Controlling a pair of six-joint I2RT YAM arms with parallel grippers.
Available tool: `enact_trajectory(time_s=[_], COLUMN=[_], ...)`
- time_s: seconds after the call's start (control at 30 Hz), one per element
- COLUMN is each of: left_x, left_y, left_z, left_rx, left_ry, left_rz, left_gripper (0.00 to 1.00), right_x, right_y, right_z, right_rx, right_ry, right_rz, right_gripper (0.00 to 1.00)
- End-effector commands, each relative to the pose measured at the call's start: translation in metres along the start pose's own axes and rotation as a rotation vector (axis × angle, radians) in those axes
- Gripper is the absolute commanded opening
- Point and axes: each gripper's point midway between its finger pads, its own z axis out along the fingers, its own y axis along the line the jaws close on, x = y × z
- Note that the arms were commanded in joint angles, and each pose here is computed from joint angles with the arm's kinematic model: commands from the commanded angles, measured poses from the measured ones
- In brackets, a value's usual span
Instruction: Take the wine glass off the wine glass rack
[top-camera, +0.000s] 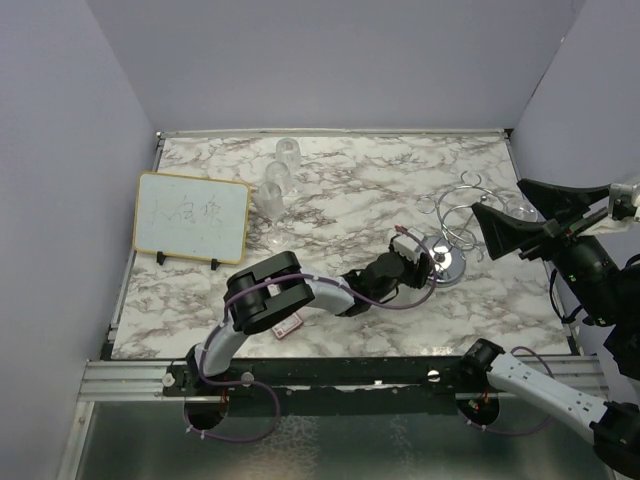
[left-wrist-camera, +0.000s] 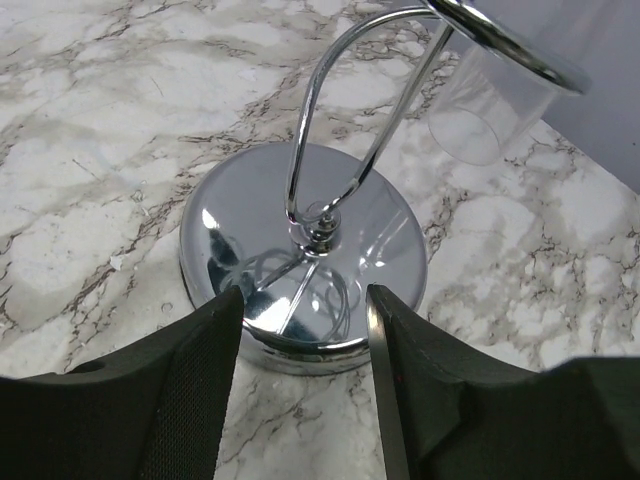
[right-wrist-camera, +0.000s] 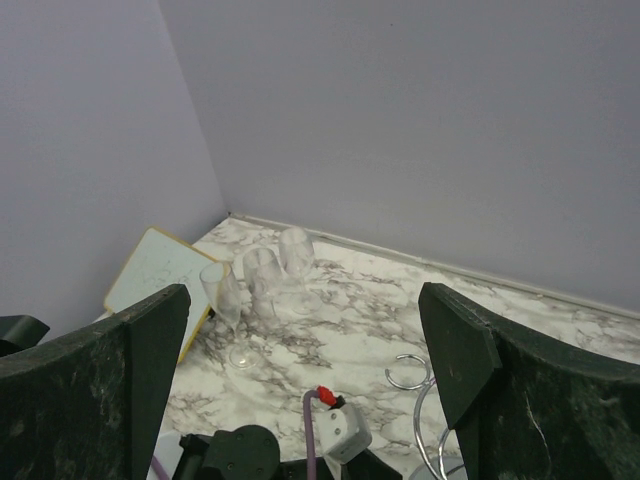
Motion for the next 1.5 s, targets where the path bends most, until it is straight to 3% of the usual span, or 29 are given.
enact_trajectory(time_s=[0.0,0.1,0.5,0.7,1.47], left_x=[-0.014,-0.014,-0.001,-0.011,-0.014], left_y=[-0.013,-0.009,0.008,0.014,0.049], left_z=[0.017,0.027,0.058,0.067,0.073], left_rx=[0.085,0.082,0.071,0.076,0.099], left_ry=[-0.048,-0.052,-0.048,-0.073,-0.052], left_rz=[-0.012,-0.019,-0.05,0.006,0.115], left_gripper=[0.55,0.58,0.48,0.42,0.33], right_x=[-0.001,-0.001,-0.001,-0.001,0.007], right_y=[-0.007,-0.007,-0.007,-0.008,-0.005], right_z=[-0.002,-0.001,-0.003,-0.003,0.007], right_rx=[0.037,0.039,0.035,0.041,0.032], right_ry=[0.012,0.015,0.014,0.015,0.031], right_rz=[-0.01,-0.011,-0.006,-0.006,-0.025], right_gripper=[1.0,1.0,1.0,1.0,1.0])
